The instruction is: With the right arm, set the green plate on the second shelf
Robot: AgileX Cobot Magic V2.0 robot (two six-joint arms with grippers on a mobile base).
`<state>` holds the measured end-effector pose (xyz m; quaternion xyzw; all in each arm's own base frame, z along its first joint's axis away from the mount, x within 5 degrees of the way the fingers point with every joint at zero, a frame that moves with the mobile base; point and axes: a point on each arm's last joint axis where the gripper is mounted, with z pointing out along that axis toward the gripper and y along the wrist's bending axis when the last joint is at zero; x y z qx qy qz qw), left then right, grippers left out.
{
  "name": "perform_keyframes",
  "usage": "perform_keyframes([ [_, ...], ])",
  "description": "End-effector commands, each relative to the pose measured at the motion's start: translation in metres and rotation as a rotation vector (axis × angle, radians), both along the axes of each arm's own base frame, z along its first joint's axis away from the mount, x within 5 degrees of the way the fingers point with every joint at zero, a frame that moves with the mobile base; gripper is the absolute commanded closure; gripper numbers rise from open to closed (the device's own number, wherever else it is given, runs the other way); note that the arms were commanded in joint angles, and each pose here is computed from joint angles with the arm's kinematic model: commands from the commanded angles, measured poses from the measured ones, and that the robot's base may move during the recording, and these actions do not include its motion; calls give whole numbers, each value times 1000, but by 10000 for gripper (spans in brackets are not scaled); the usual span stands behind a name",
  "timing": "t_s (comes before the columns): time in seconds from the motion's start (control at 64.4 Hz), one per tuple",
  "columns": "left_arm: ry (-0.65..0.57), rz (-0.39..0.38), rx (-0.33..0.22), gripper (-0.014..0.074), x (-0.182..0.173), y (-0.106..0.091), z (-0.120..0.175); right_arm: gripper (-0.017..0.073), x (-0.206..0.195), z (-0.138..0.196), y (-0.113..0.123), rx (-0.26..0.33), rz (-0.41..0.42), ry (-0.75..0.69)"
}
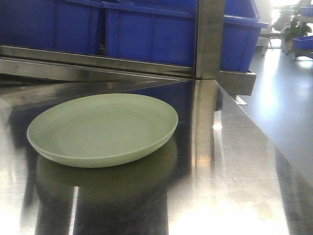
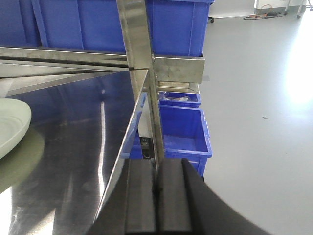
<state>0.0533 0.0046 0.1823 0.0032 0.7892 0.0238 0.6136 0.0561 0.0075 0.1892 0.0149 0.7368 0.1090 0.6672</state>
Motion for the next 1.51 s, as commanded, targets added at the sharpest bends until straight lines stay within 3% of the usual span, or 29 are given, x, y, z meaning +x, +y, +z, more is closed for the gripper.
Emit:
perform_keyframes([
  [0.0, -44, -13, -5, 469, 1, -1, -7, 505, -1, 11, 0, 3, 3, -110],
  [1.133, -44, -13, -5, 469, 1, -1, -7, 505, -1, 11, 0, 3, 3, -110],
  [1.335, -44, -13, -5, 469, 1, -1, -7, 505, -1, 12, 0, -81, 2, -135],
  [1.49, -44, -13, -5, 469, 1, -1, -7, 505, -2, 18, 1, -86, 12, -204],
])
